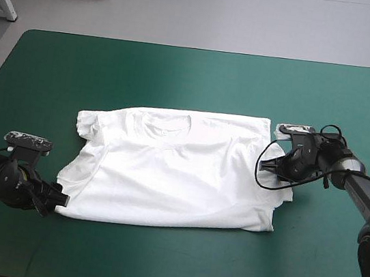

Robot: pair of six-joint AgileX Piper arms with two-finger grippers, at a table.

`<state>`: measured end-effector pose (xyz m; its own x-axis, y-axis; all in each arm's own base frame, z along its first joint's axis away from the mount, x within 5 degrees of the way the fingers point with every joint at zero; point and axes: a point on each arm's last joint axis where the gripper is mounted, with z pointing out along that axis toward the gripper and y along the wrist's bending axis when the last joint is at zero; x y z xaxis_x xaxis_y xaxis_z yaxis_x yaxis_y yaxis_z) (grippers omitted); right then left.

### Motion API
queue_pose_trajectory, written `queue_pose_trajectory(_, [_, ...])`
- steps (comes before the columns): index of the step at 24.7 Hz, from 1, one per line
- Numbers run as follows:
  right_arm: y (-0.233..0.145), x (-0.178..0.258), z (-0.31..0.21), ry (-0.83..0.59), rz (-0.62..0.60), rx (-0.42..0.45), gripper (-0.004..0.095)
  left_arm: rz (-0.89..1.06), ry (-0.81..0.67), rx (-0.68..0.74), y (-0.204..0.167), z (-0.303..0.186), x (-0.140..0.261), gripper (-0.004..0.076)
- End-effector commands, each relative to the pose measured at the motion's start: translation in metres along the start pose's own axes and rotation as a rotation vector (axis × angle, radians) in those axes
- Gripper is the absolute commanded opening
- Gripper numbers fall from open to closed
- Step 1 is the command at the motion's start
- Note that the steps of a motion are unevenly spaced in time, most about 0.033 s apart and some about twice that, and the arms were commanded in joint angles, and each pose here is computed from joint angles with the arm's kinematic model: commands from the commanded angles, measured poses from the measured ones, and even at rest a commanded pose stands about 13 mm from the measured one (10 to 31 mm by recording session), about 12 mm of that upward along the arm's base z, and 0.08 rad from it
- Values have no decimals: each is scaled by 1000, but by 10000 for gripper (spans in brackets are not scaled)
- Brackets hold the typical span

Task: Fold the cloth

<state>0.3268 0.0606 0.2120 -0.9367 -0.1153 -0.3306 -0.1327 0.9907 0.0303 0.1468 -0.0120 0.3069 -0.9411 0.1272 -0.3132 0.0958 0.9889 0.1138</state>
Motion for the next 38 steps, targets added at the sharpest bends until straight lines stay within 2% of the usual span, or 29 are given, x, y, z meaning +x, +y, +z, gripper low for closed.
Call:
queue_pose_trajectory(1, [0, -2, -7, -20, -2, -8, 17, -6, -51, -24, 3, -9, -4, 566])
queue_pose_trajectory(2, [-1, -2, -8, -20, -4, -6, -17, -6, -58, -28, 3, -9, -4, 566])
queue_pose_trajectory(7, [-1, -2, -14, -39, -2, -4, -19, -7, -91, -29, 3, -9, -7, 566])
queue_pose_trajectory(16, [-8, 3, -49, -96, 132, 68, -19, 4, -115, -34, 4, -9, -10, 566])
queue_pose_trajectory(19, [-6, 3, -60, -140, 158, 46, -19, 4, -135, -32, 3, -9, -11, 566])
queue_pose_trajectory(21, [3, 1, -67, -180, 154, 1, -19, 5, -139, -32, 3, -9, -12, 566])
queue_pose_trajectory(23, [17, 1, -73, -218, 104, -44, -19, 5, -139, -32, 3, -9, -12, 566])
queue_pose_trajectory(26, [64, 3, -79, -277, -64, -159, -19, 3, -146, -28, 3, -9, -12, 566])
queue_pose_trajectory(30, [108, 12, -82, -314, -200, -232, -12, 3, -146, -28, 3, -9, -12, 566])
queue_pose_trajectory(31, [111, 13, -80, -307, -210, -237, 19, 3, -144, -26, 3, -9, -12, 566])
queue_pose_trajectory(32, [113, 13, -77, -293, -218, -249, 120, 2, -143, -24, 3, -9, -12, 566])
queue_pose_trajectory(33, [116, 14, -70, -266, -238, -262, 323, 2, -143, -24, 3, -9, -12, 566])
queue_pose_trajectory(34, [117, 14, -67, -257, -245, -264, 442, 2, -143, -24, 3, -9, -12, 566])
queue_pose_trajectory(35, [117, 14, -63, -250, -266, -260, 642, -1, -143, -16, 2, -9, -12, 566])
queue_pose_trajectory(37, [116, 12, -69, -263, -266, -242, 784, -2, -143, -14, 2, -9, -12, 566])
queue_pose_trajectory(38, [114, 9, -75, -267, -251, -232, 778, -2, -143, -14, 2, -9, -12, 566])
